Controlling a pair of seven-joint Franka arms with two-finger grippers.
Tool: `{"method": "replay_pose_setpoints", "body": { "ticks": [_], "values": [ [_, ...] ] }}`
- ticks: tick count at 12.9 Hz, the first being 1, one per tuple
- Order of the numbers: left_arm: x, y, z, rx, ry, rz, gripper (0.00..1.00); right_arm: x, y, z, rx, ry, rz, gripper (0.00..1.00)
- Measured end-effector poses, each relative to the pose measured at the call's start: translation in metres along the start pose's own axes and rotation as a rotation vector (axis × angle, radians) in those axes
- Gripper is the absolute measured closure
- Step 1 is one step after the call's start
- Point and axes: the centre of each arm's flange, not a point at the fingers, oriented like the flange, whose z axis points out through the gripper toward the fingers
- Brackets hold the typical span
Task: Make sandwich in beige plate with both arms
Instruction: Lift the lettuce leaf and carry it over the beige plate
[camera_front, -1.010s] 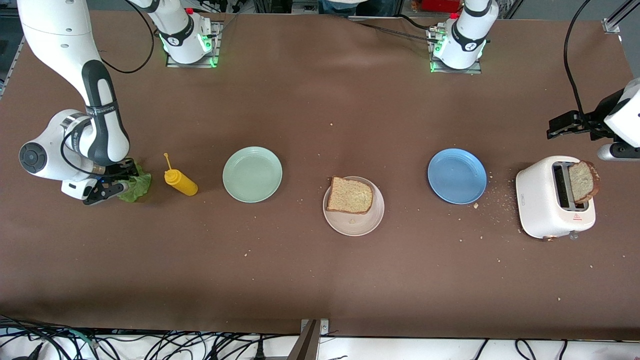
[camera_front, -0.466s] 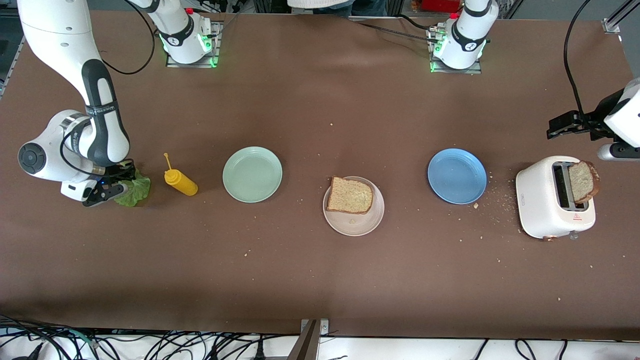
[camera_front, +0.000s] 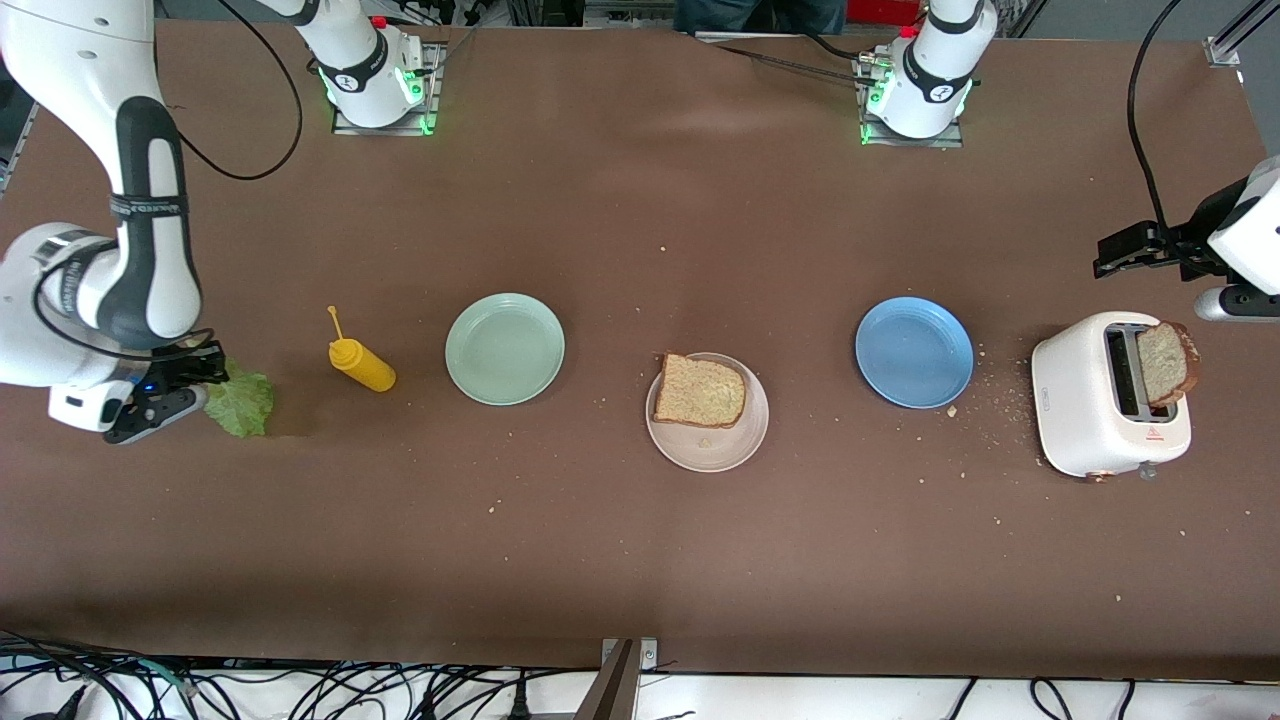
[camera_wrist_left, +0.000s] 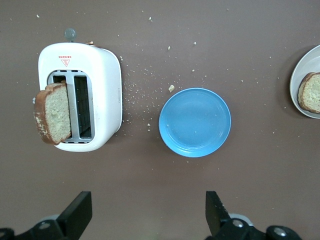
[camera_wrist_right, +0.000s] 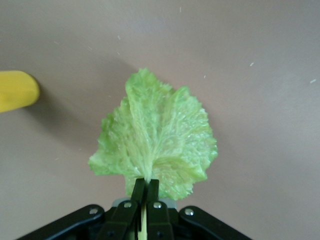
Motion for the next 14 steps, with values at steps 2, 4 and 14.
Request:
{"method": "replay_pose_setpoints", "body": {
  "ticks": [2,4,14],
  "values": [
    [0.000,0.000,0.000,0.000,0.000,0.000,0.00,0.015,-0.007,-0.044,0.008,0.006,-0.031,0.95],
    [0.000,0.000,0.000,0.000,0.000,0.000,0.00,0.027,-0.018,-0.081,0.008,0.014,-0.052,0.95],
    [0.000,0.000,0.000,0.000,0.000,0.000,0.00,0.140,-0.256,-0.183,0.026,0.080,0.330,0.95]
  ]
}}
